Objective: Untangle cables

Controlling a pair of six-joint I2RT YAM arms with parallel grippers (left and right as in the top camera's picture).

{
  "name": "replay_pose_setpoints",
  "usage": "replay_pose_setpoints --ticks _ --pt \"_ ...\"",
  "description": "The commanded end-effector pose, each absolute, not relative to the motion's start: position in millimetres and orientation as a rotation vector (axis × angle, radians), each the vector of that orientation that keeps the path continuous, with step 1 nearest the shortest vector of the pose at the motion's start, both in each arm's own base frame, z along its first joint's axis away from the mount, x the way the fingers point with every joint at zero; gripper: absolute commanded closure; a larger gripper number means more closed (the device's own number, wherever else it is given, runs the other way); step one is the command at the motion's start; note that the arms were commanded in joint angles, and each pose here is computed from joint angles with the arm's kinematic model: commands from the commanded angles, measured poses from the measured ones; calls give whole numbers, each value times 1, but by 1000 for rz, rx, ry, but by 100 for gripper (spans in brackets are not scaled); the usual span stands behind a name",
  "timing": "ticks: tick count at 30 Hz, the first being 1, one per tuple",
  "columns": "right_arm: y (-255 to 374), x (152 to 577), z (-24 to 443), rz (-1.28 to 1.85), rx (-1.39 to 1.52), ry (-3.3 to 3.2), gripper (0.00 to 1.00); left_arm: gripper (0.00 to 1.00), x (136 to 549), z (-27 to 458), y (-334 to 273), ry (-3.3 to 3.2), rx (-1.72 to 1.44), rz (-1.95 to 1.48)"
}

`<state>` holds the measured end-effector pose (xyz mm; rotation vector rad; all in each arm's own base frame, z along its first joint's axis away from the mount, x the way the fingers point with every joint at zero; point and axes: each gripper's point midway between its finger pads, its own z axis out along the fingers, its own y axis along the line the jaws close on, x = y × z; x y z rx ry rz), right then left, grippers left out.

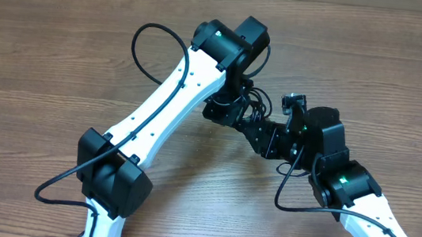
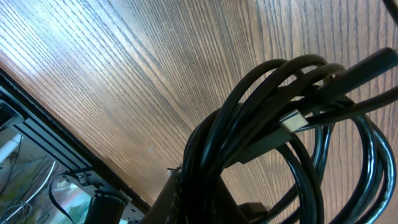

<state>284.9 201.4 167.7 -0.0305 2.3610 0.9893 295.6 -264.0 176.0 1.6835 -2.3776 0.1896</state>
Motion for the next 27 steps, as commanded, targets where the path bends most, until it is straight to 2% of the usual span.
replay_pose_setpoints --ticks 1,27 --pt "199 295 170 947 -3 2347 59 96 284 188 -279 -2376 1593 244" --pt "170 312 161 722 117 2332 58 96 262 208 -289 -2340 1159 392"
